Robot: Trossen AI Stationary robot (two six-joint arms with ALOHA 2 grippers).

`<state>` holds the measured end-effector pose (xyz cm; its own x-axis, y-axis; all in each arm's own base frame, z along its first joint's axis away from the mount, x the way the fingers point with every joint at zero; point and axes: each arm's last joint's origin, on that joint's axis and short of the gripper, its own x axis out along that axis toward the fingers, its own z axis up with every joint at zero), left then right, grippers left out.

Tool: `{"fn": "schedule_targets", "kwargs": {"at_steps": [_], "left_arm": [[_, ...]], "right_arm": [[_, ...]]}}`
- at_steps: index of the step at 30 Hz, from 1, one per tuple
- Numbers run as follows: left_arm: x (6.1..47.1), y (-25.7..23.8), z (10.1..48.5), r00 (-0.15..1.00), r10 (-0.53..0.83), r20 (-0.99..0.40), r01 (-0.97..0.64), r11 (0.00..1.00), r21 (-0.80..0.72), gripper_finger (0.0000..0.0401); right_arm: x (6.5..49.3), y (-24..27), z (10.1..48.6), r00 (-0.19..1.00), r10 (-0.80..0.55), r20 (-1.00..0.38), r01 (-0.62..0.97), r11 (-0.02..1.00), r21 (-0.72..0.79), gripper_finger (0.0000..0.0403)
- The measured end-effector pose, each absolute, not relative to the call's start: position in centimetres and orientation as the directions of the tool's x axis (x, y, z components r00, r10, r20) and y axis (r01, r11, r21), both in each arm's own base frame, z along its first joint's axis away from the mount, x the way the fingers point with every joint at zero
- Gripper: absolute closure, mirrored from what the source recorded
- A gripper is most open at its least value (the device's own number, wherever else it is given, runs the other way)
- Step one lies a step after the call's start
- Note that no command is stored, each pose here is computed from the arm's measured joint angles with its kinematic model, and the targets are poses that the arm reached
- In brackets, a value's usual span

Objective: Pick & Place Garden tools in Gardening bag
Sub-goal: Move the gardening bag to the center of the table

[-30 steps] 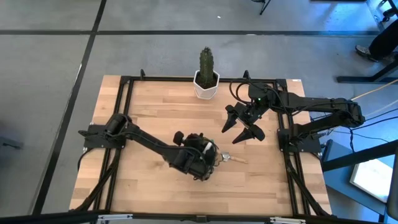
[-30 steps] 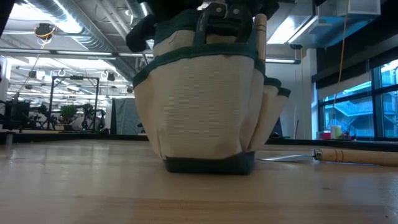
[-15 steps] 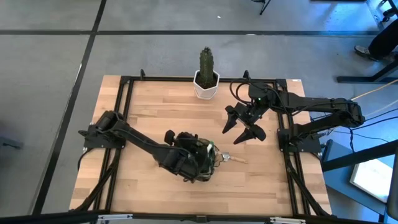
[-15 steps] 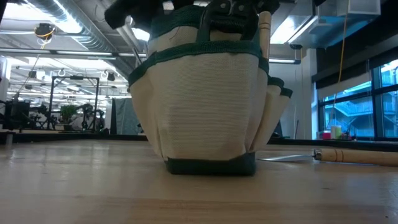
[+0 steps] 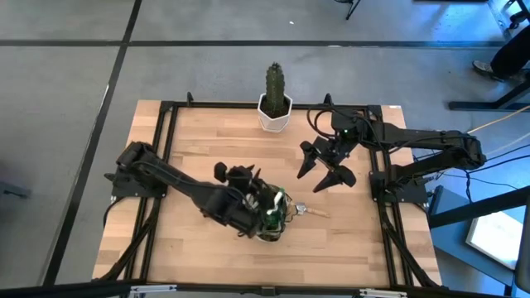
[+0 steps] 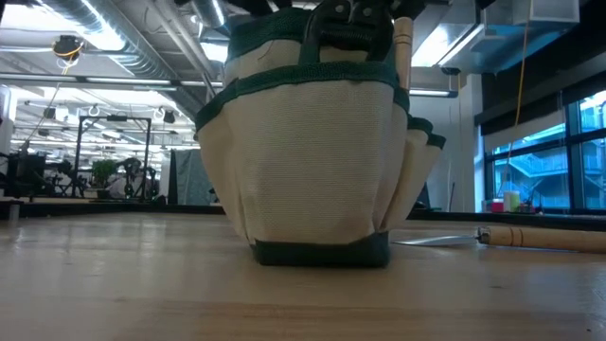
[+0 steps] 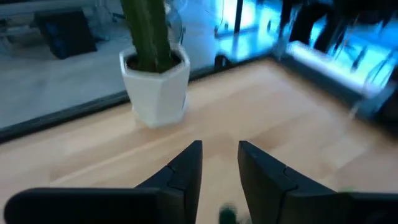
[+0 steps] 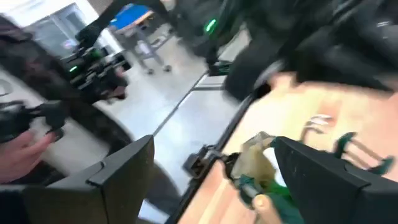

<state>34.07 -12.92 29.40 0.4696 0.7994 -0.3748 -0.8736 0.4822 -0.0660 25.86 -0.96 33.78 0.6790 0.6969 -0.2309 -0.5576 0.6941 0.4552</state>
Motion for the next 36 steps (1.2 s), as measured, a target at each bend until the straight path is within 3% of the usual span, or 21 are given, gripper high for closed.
{"fn": "schedule_targets", "kwargs": {"at_steps": [6, 10, 18, 24, 29, 36], "left_arm": [[32.5, -11.1, 32.9, 0.484, 0.797, -0.361, -0.873, 0.471, -0.130, 0.0309], [31.1, -9.7, 35.4, 0.529, 0.713, -0.459, -0.830, 0.549, -0.103, 0.0311], [28.3, -6.8, 38.9, 0.598, 0.556, -0.577, -0.671, 0.742, 0.019, 0.0311], [27.3, -5.3, 37.9, 0.602, 0.480, -0.638, -0.563, 0.822, 0.086, 0.0311], [27.5, -5.0, 34.8, 0.694, 0.332, -0.639, -0.457, 0.889, -0.034, 0.0315], [27.4, -5.6, 31.7, 0.904, 0.135, -0.405, -0.285, 0.897, -0.339, 0.0317]], "right_arm": [[25.3, -0.2, 34.3, 0.580, 0.794, -0.181, -0.657, 0.587, 0.473, 0.0068], [24.6, 0.7, 35.0, 0.555, 0.815, -0.164, -0.688, 0.561, 0.460, 0.0068], [24.2, 4.1, 35.7, 0.783, 0.580, -0.226, -0.457, 0.782, 0.424, 0.0068], [24.6, 7.3, 35.8, 0.912, 0.352, -0.210, -0.231, 0.864, 0.447, 0.0068], [25.5, 10.9, 35.1, 0.941, 0.298, -0.162, -0.187, 0.854, 0.486, 0.0068], [26.2, 13.6, 33.9, 0.977, 0.180, -0.112, -0.097, 0.850, 0.518, 0.0068]]}}
